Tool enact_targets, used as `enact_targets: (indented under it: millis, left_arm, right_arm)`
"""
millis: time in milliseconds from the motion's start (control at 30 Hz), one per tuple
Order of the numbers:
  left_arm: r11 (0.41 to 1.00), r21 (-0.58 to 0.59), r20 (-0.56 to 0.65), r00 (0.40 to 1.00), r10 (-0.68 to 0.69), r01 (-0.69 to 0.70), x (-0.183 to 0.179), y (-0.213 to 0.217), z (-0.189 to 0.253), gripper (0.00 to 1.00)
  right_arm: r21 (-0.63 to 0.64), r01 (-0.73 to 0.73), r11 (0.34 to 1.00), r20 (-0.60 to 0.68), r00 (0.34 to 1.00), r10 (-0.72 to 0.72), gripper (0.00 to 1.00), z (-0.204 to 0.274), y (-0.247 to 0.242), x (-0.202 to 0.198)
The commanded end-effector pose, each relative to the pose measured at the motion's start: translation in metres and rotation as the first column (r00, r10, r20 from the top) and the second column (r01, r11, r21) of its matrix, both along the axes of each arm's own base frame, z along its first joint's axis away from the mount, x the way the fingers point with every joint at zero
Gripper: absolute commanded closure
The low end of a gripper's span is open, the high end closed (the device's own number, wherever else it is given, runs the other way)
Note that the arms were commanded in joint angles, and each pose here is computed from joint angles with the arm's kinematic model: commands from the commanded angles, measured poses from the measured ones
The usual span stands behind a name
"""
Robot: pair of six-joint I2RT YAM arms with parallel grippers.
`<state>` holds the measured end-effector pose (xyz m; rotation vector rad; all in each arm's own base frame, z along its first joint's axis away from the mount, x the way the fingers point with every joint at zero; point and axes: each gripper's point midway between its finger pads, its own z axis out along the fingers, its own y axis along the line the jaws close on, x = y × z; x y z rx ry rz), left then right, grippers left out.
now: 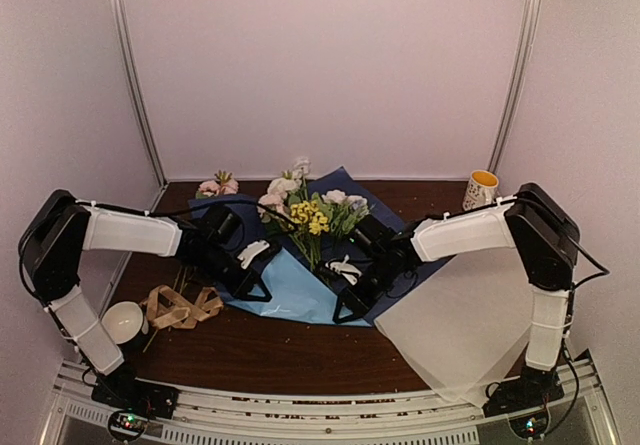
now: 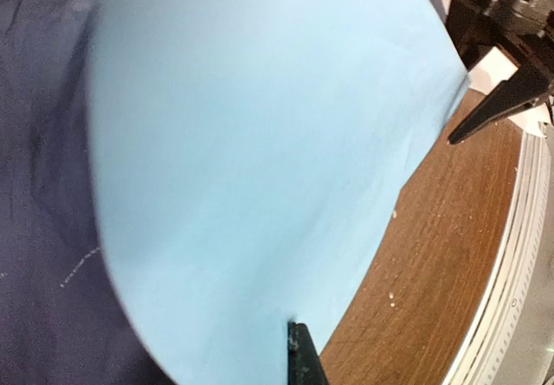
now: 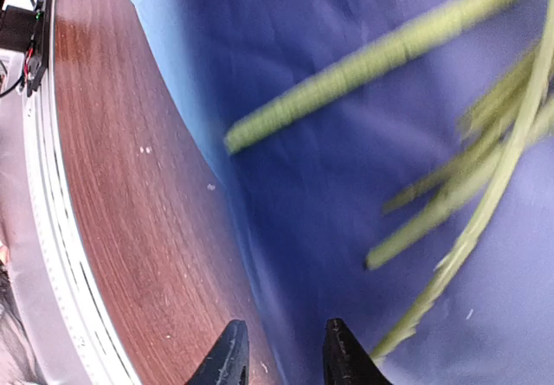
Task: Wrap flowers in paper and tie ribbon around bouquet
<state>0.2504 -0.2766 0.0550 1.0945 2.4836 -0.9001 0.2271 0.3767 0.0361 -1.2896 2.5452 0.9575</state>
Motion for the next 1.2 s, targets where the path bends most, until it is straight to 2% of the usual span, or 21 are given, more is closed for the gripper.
enact_targets:
  millis: [0,67,133,200,300,367,433,500,767,967,1000,1033,1167]
  left_arm:
    - [0.996,0.039,-0.037,0.996,0.081,-0.08,0.006,0.013,-0.018,1.0]
    - [0.994,0.053,-0.042,0.995,0.094,-0.092,0.007,0.016,-0.022,1.0]
    - [0.993,0.06,-0.046,0.994,0.101,-0.098,0.007,0.017,-0.023,1.0]
    - [0.993,0.066,-0.04,0.994,0.105,-0.102,0.008,0.018,-0.024,1.0]
    - [0.994,0.054,-0.036,0.995,0.098,-0.096,0.009,0.016,-0.022,1.0]
    - [0.996,0.02,-0.037,0.996,0.086,-0.085,0.008,0.011,-0.017,1.0]
    - [0.998,-0.014,-0.024,0.998,0.063,-0.063,0.007,0.003,-0.01,1.0]
    - [0.999,-0.034,0.009,0.999,0.039,-0.039,0.006,-0.004,-0.002,1.0]
    - [0.996,-0.085,0.052,0.999,0.003,0.001,0.009,-0.021,0.012,1.0]
    - [0.995,-0.101,0.073,0.997,-0.001,0.008,0.012,-0.024,0.017,1.0]
    - [0.995,-0.099,0.073,0.997,0.0,0.008,0.012,-0.024,0.017,1.0]
    - [0.995,-0.096,0.076,0.997,0.003,0.004,0.013,-0.023,0.018,0.94]
    - [0.999,-0.05,0.063,0.998,0.018,-0.015,0.009,-0.014,0.015,0.57]
  right_arm:
    - [0.073,0.048,0.996,-0.004,0.999,-0.048,0.7,0.014,0.001,-0.002]
    - [0.065,0.054,0.996,-0.027,0.998,-0.053,0.72,0.009,-0.004,-0.008]
    - [0.059,0.056,0.997,-0.046,0.998,-0.053,0.79,0.006,-0.008,-0.014]
    - [0.05,0.061,0.997,-0.044,0.997,-0.058,0.86,0.007,-0.012,-0.015]
    - [0.028,0.087,0.996,-0.029,0.996,-0.086,0.9,0.011,-0.018,-0.009]
    - [0.019,0.106,0.994,-0.03,0.994,-0.106,0.89,0.012,-0.02,-0.004]
    - [0.022,0.11,0.994,-0.028,0.994,-0.109,0.82,0.014,-0.018,-0.002]
    - [0.05,0.118,0.992,-0.034,0.993,-0.116,0.79,0.018,-0.012,0.0]
    - [0.116,0.159,0.98,-0.054,0.987,-0.154,0.8,0.03,-0.003,0.004]
    - [0.11,0.177,0.978,-0.062,0.983,-0.171,0.99,0.032,-0.006,0.003]
    - [0.097,0.182,0.979,-0.062,0.982,-0.176,1.0,0.031,-0.007,0.003]
    - [0.085,0.186,0.979,-0.065,0.981,-0.181,1.0,0.029,-0.009,0.003]
    - [0.051,0.205,0.978,-0.071,0.977,-0.201,1.0,0.023,-0.015,0.004]
